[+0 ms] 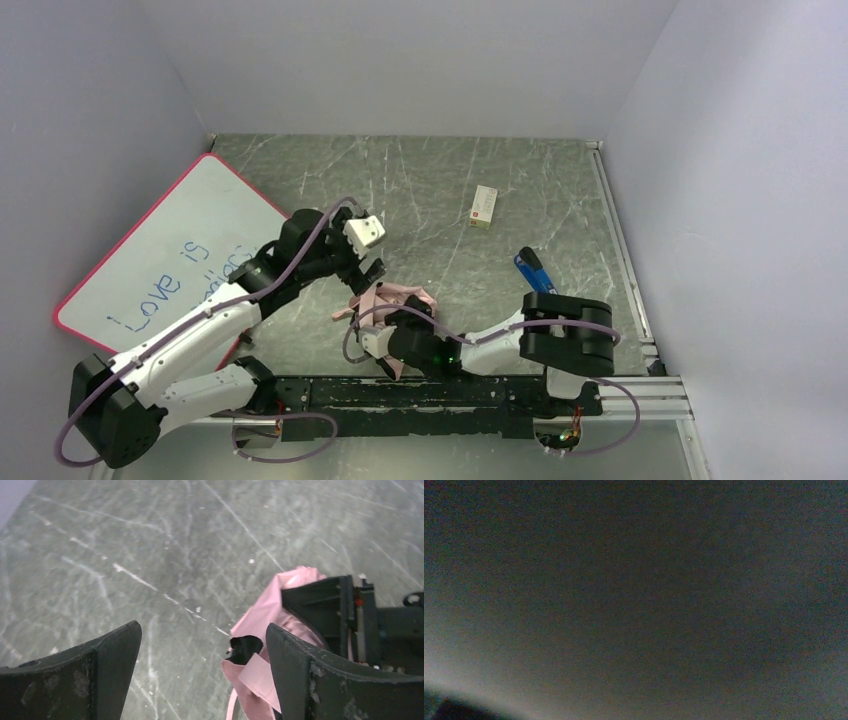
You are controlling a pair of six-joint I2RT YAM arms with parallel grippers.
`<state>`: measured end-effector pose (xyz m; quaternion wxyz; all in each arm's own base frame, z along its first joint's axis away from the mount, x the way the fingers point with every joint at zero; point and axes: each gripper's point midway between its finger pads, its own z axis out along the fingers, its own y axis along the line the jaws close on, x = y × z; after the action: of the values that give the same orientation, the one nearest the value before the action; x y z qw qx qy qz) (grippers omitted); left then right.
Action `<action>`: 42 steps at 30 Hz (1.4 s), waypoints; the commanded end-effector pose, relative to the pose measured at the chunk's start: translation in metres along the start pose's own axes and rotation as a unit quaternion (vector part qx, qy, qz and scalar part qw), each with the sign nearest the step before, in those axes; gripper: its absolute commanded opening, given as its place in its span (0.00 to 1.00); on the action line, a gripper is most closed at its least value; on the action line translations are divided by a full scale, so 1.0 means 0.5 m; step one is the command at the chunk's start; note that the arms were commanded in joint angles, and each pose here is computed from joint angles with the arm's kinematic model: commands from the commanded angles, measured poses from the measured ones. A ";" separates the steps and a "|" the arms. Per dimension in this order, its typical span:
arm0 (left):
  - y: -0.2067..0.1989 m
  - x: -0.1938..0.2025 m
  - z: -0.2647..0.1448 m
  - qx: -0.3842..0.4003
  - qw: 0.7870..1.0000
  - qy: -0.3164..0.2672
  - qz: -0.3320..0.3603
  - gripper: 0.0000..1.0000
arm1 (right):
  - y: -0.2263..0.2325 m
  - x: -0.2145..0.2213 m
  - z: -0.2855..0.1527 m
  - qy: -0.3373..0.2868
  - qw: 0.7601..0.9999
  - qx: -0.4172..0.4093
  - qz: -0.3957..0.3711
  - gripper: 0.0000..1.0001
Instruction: Put away the umbrella
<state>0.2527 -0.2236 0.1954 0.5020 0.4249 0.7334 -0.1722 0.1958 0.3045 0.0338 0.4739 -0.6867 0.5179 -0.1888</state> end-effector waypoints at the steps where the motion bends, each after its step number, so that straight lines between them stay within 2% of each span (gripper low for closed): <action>1: -0.073 0.016 0.014 0.119 0.992 0.009 0.028 0.97 | 0.151 0.099 -0.025 0.047 0.986 -0.125 -0.097 0.07; 6: -0.084 0.061 0.052 0.153 0.985 0.072 0.030 0.96 | 0.153 0.096 -0.029 0.043 0.986 -0.125 -0.098 0.07; 13: -0.113 0.133 0.073 0.187 0.967 0.170 0.032 0.85 | 0.156 0.103 -0.034 0.041 0.987 -0.125 -0.097 0.06; 18: -0.149 0.161 0.066 0.216 0.957 0.188 0.053 0.89 | 0.159 0.098 -0.033 0.037 0.986 -0.127 -0.098 0.06; 25: -0.176 0.224 0.057 0.254 0.931 0.252 0.073 0.91 | 0.153 0.096 -0.035 0.031 0.986 -0.127 -0.104 0.06; 31: -0.203 0.253 0.051 0.288 0.918 0.263 0.074 0.90 | 0.154 0.097 -0.038 0.026 0.986 -0.129 -0.106 0.06; 37: -0.224 0.286 0.073 0.321 0.901 0.282 0.071 0.83 | 0.149 0.091 -0.037 0.019 0.987 -0.121 -0.101 0.06; 42: -0.243 0.326 0.071 0.343 0.882 0.312 0.076 0.69 | 0.138 0.089 -0.036 0.016 0.989 -0.106 -0.100 0.06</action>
<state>0.1787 -0.2533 0.0336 0.1385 0.6311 0.7287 -0.2271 0.1860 0.3013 0.0342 0.4870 -0.6972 0.4898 -0.1918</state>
